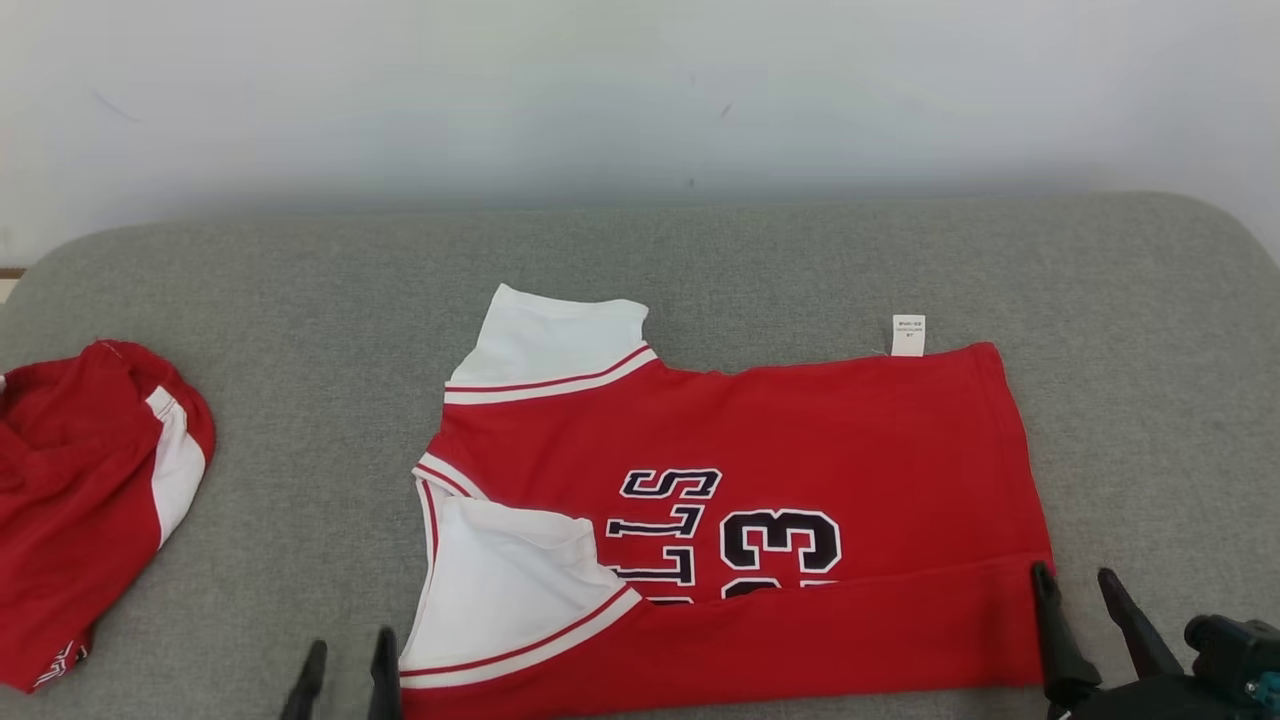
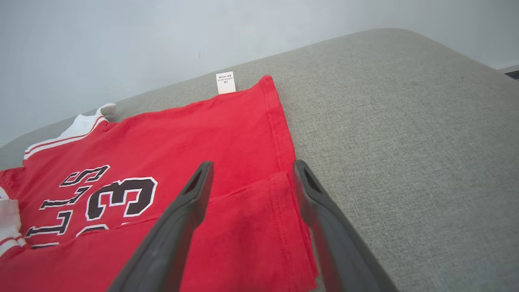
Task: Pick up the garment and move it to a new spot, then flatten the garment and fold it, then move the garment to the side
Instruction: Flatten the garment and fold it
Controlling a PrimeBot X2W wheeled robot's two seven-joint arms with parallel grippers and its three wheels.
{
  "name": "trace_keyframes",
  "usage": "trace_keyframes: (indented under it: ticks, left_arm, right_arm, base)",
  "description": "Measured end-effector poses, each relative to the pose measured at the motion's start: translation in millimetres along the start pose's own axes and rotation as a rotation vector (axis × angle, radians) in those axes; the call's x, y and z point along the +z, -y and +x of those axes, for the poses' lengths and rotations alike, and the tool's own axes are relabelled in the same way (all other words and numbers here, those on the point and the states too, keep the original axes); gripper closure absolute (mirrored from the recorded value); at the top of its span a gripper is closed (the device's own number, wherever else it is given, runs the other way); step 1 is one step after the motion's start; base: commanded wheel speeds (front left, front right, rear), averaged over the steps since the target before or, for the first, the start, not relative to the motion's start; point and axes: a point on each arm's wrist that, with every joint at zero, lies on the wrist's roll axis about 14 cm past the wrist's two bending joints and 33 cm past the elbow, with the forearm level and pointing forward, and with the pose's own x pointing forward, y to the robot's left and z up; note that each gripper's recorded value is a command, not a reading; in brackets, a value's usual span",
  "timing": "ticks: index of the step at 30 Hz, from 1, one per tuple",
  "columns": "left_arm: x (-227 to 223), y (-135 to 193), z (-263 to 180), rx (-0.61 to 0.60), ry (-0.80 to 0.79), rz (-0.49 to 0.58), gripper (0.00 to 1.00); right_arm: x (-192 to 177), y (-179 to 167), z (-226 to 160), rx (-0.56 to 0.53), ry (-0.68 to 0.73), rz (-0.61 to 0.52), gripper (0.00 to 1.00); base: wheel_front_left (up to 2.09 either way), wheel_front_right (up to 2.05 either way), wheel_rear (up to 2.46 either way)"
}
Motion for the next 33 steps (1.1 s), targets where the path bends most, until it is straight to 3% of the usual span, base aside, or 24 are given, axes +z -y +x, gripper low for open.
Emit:
trace_keyframes:
  ticks: [7, 18, 26, 33]
  left_arm:
    - [53, -4, -3, 0.035, 0.174, 0.170, 0.00]
    - [77, -24, -11, 0.113, 0.243, 0.227, 0.00]
    - [72, 6, 25, -0.074, 0.220, 0.229, 0.00]
    - [95, 42, 97, -0.260, 0.173, 0.288, 0.00]
  right_arm:
    - [21, -23, 3, 0.072, 0.131, -0.076, 0.00]
    - [25, -36, 4, 0.096, 0.186, -0.117, 0.00]
    - [38, -37, 15, 0.100, 0.220, -0.136, 0.00]
    - [51, -34, 41, 0.091, 0.240, -0.139, 0.00]
  base:
    - [0.00, 0.00, 0.00]
    - [0.00, 0.00, 0.00]
    - [0.00, 0.00, 0.00]
    - [0.00, 0.00, 0.00]
